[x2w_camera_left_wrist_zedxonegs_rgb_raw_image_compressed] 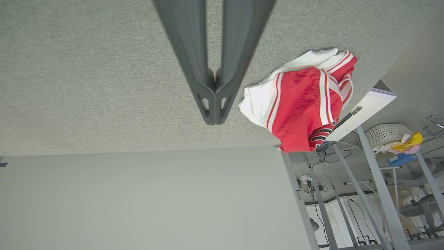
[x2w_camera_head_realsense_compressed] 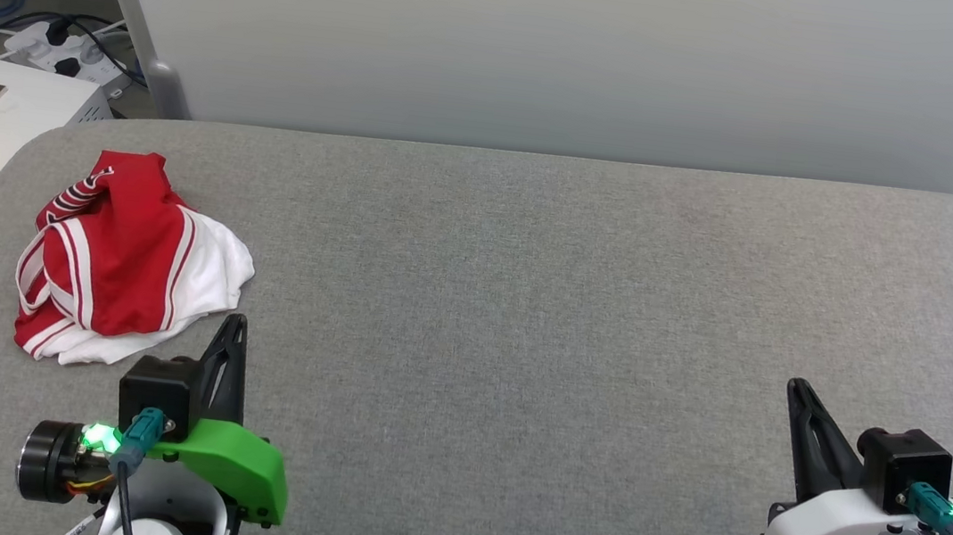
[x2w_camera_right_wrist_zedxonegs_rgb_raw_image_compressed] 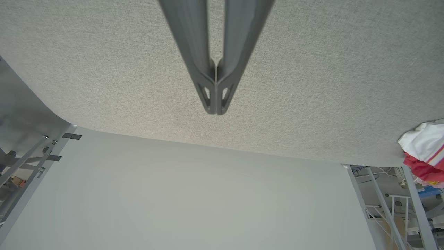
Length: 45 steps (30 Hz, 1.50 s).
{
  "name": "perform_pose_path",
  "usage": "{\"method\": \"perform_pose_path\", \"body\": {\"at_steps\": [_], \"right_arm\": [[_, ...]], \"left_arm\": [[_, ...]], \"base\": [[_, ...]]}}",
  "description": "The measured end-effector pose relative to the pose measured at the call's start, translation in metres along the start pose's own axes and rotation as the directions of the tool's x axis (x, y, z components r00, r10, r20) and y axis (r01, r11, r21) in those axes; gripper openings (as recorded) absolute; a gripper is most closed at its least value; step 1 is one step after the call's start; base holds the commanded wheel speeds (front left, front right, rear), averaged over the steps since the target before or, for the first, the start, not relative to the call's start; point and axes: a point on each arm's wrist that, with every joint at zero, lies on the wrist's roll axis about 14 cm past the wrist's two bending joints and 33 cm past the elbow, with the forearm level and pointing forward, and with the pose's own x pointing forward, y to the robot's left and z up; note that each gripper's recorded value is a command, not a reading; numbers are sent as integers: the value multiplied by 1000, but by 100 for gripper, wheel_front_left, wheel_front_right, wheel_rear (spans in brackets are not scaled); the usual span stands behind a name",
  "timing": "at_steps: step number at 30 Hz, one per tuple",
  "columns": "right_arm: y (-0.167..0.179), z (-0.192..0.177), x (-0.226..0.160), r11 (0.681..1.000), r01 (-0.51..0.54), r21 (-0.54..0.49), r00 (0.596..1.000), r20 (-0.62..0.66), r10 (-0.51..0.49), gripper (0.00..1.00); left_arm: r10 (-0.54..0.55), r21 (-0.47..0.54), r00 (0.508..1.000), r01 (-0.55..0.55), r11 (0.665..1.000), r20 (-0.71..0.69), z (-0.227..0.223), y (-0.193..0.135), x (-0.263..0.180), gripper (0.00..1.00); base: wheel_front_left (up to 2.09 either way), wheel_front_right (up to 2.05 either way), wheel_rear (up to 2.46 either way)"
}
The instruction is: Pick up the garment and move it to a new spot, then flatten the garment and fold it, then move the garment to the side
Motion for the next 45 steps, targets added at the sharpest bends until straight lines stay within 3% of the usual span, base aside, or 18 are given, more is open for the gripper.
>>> {"method": "perform_pose_path", "body": {"at_steps": [19,20,45], "right_arm": [[0,0,0,1000,0,0,1000,0,0,0],[0,0,0,1000,0,0,1000,0,0,100],[-1,5,1,999,3,34,999,42,-4,100]], "left_arm": [[0,0,1000,0,1000,0,0,0,0,0],[0,0,1000,0,1000,0,0,0,0,100],[-15,-34,1000,15,999,3,-7,-5,-1,100]], "base": [[0,0,0],[0,0,0],[0,0,0]]}}
